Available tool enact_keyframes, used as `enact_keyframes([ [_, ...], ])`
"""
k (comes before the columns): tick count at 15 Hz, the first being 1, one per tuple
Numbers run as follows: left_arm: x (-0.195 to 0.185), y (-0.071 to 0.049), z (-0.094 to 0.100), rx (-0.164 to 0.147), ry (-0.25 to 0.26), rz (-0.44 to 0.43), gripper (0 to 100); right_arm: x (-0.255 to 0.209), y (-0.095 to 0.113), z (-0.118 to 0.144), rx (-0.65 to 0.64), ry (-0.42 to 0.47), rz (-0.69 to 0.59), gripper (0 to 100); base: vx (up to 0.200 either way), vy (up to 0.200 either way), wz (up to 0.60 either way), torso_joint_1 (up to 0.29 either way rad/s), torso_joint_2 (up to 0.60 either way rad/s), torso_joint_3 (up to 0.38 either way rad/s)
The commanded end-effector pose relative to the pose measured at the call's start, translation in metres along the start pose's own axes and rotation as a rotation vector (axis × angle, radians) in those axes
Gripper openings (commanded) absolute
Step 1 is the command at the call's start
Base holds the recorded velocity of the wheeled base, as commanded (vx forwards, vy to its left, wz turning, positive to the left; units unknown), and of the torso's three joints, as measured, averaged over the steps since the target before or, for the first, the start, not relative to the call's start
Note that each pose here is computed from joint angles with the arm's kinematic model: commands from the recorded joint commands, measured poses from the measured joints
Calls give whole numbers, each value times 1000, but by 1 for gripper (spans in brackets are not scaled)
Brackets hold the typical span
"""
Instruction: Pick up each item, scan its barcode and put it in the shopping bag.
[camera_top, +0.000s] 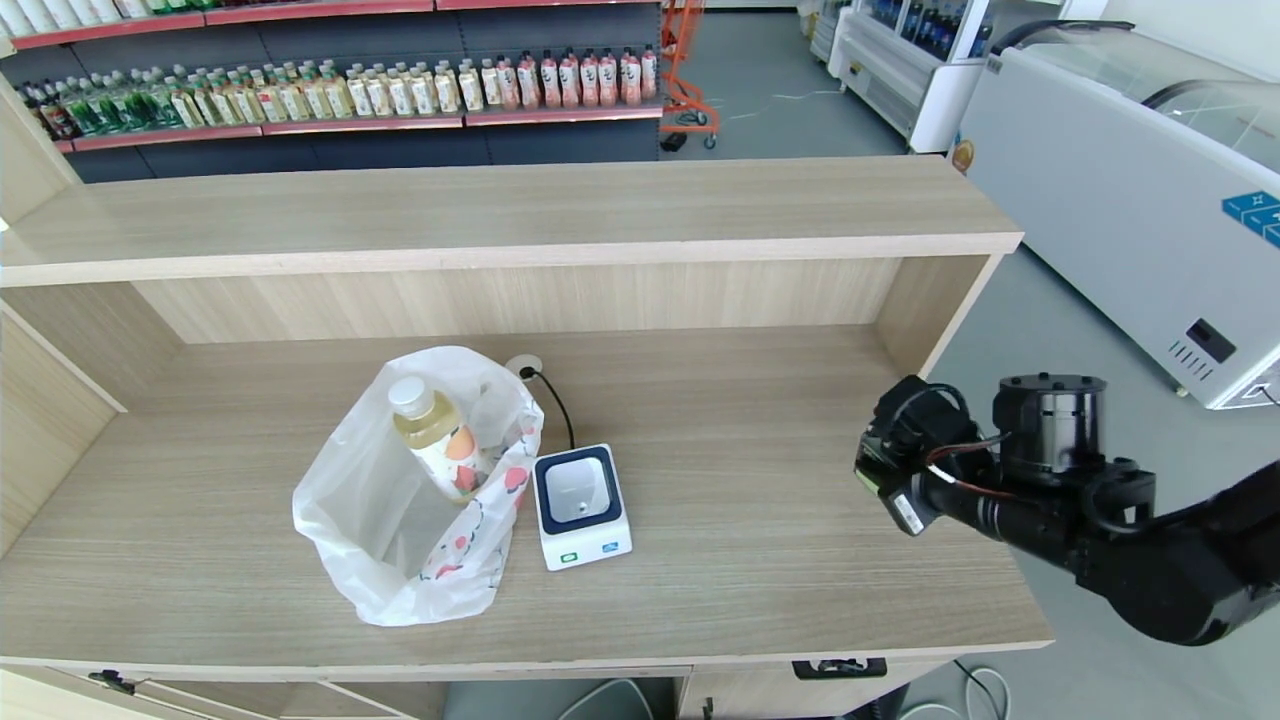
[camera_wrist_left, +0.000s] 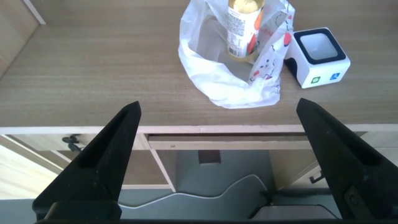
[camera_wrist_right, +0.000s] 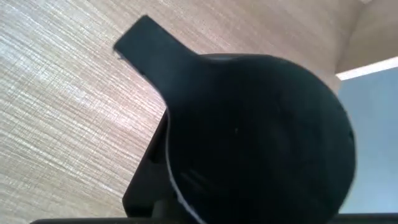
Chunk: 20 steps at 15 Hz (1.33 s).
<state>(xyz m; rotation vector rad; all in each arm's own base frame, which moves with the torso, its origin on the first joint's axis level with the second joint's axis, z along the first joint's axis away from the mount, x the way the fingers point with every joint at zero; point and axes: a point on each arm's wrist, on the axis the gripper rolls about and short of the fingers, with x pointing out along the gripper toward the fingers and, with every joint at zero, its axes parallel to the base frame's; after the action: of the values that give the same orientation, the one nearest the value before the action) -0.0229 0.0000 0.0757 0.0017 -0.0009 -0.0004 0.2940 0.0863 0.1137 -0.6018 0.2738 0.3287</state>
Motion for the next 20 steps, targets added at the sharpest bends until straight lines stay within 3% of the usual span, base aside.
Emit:
enact_keyframes([
  [1, 0, 0, 0, 0, 2, 0, 100, -116, -32, -25, -70, 5, -207, 0, 0, 0, 0, 0, 0, 0],
  [3, 0, 0, 0, 0, 1, 0, 100, -154, -42, -18, -117, -73, -306, 0, 0, 0, 0, 0, 0, 0],
  [4, 0, 0, 0, 0, 1, 0, 100, -167, -41, -2, -164, -198, -290, 0, 0, 0, 0, 0, 0, 0],
  [9, 0, 0, 0, 0, 1, -1, 100, -200, 6, 41, -763, -741, -69, 0, 0, 0, 0, 0, 0, 0],
  [10, 0, 0, 0, 0, 1, 0, 100, -200, 12, 44, -893, -826, -59, 0, 0, 0, 0, 0, 0, 0],
  [11, 0, 0, 0, 0, 2, 0, 100, -201, 15, 46, -943, -862, -61, 0, 0, 0, 0, 0, 0, 0],
  [12, 0, 0, 0, 0, 2, 0, 100, -206, 24, 52, -1086, -969, -98, 0, 0, 0, 0, 0, 0, 0],
  [14, 0, 0, 0, 0, 2, 0, 100, -214, 29, 62, -1244, -1085, -247, 0, 0, 0, 0, 0, 0, 0],
  [17, 0, 0, 0, 0, 2, 0, 100, -218, 35, 71, -1388, -1224, -406, 0, 0, 0, 0, 0, 0, 0],
  [20, 0, 0, 0, 0, 2, 0, 100, -219, 40, 74, -1466, -1351, -449, 0, 0, 0, 0, 0, 0, 0],
])
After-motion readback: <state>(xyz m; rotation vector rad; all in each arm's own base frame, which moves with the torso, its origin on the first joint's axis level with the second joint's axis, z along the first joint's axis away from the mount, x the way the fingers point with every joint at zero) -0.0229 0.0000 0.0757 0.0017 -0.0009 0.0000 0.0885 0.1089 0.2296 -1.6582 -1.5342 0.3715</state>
